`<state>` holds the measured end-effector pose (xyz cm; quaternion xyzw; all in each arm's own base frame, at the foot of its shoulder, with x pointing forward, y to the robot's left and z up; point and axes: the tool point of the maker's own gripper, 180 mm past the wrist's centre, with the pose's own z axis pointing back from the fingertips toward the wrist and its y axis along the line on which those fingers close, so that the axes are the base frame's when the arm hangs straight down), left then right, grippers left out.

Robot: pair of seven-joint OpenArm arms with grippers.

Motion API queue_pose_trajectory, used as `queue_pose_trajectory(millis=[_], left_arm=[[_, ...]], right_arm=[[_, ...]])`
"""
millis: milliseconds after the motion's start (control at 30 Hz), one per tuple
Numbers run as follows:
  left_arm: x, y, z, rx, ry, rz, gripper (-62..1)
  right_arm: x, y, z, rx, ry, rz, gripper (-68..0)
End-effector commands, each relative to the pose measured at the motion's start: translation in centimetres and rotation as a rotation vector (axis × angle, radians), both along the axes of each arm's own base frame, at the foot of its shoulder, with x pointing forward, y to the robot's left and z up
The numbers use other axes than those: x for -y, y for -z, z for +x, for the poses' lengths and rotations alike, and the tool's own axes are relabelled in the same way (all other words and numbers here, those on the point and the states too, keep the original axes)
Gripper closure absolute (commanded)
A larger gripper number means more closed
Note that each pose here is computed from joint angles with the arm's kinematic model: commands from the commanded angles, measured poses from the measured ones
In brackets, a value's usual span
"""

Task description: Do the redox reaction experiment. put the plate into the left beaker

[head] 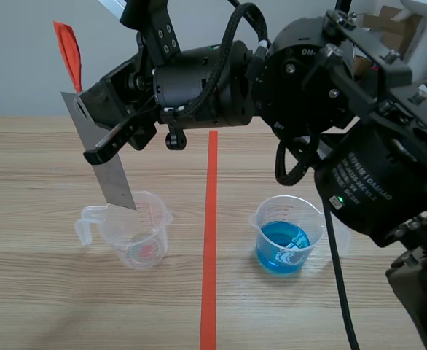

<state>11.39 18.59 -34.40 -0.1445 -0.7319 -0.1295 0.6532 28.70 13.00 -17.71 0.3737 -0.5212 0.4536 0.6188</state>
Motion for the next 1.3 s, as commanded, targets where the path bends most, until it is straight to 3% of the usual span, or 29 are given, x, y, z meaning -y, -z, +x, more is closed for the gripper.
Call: queue_pose_trajectory(millis=[0, 267, 467, 700, 967, 1267], left_arm=[[-0.3, -0.5, -0.1, 0.018, 0.001, -0.001, -62.3], [-0.2, -0.5, -0.1, 0.018, 0.001, -0.001, -62.3], [-0.2, -0.5, -0.1, 0.018, 0.001, -0.001, -62.3], [-0.2, -0.5, -0.1, 0.018, 0.001, -0.001, -62.3], [-0.2, -0.5, -0.1, 0.018, 0.001, -0.001, -62.3], [-0.2, -0.5, -0.1, 0.018, 0.001, -0.001, -62.3]], right_arm=[[0.1, -0.8, 0.6, 0.015, 0.009, 0.029, -0.6], [0.4, 1.1, 1.6, -0.027, 0.033, 0.036, -0.6], [0.7, 2.3, 2.3, -0.017, 0.057, 0.034, -0.6], [0.5, 3.6, 2.4, -0.039, 0.051, 0.056, -0.6], [-0.2, 6.3, 1.7, -0.066, 0.026, 0.030, -0.6], [0.2, 7.4, 2.2, -0.040, 0.043, 0.036, -0.6]])
